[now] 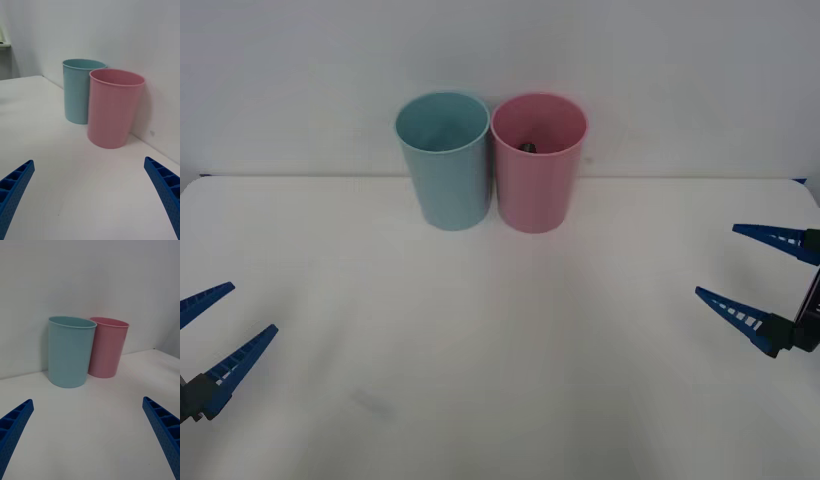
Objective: Grasp the object on the table and drop it into the matching bin: aluminum can to the light blue bin, PET bottle to the pink bin.
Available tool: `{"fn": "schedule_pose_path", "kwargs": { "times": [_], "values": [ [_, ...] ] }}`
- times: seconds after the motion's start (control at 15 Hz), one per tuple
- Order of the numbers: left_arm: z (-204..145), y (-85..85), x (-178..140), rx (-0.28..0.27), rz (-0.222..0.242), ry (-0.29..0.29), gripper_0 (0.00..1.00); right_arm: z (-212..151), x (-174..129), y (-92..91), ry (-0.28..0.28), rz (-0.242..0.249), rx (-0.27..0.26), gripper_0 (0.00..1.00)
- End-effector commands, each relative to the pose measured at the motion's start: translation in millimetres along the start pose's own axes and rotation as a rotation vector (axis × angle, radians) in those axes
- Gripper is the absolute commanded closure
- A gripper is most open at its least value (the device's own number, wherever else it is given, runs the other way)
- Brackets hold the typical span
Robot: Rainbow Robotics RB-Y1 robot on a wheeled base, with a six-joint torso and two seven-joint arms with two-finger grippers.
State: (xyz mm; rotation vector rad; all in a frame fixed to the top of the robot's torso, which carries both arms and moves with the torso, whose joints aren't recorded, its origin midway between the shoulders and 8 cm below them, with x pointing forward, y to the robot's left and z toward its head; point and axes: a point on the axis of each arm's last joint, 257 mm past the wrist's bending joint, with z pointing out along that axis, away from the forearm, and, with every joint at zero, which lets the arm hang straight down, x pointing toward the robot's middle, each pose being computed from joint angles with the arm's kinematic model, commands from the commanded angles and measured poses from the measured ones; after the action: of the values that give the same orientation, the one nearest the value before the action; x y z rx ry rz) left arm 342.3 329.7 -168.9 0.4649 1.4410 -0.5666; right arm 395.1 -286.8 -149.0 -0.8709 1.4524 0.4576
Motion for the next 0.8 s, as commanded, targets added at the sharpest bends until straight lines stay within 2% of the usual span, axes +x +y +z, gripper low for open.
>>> {"fn": "schedule_pose_path", "kwargs": {
  "times": [0.07, 0.53, 0.8],
  "values": [
    [0.0, 0.0, 0.0, 0.0, 0.0, 0.0, 0.0, -19.8, 21.6, 11.7, 0.012, 0.062, 0.039, 0.0],
    [0.0, 0.0, 0.0, 0.0, 0.0, 0.0, 0.0, -60.9, 50.3, 40.6, -0.019, 0.232, 0.139, 0.0],
    [0.0, 0.0, 0.0, 0.0, 0.0, 0.0, 0.0, -74.1, 59.3, 53.1, -0.018, 0.282, 0.159, 0.0]
  ]
}}
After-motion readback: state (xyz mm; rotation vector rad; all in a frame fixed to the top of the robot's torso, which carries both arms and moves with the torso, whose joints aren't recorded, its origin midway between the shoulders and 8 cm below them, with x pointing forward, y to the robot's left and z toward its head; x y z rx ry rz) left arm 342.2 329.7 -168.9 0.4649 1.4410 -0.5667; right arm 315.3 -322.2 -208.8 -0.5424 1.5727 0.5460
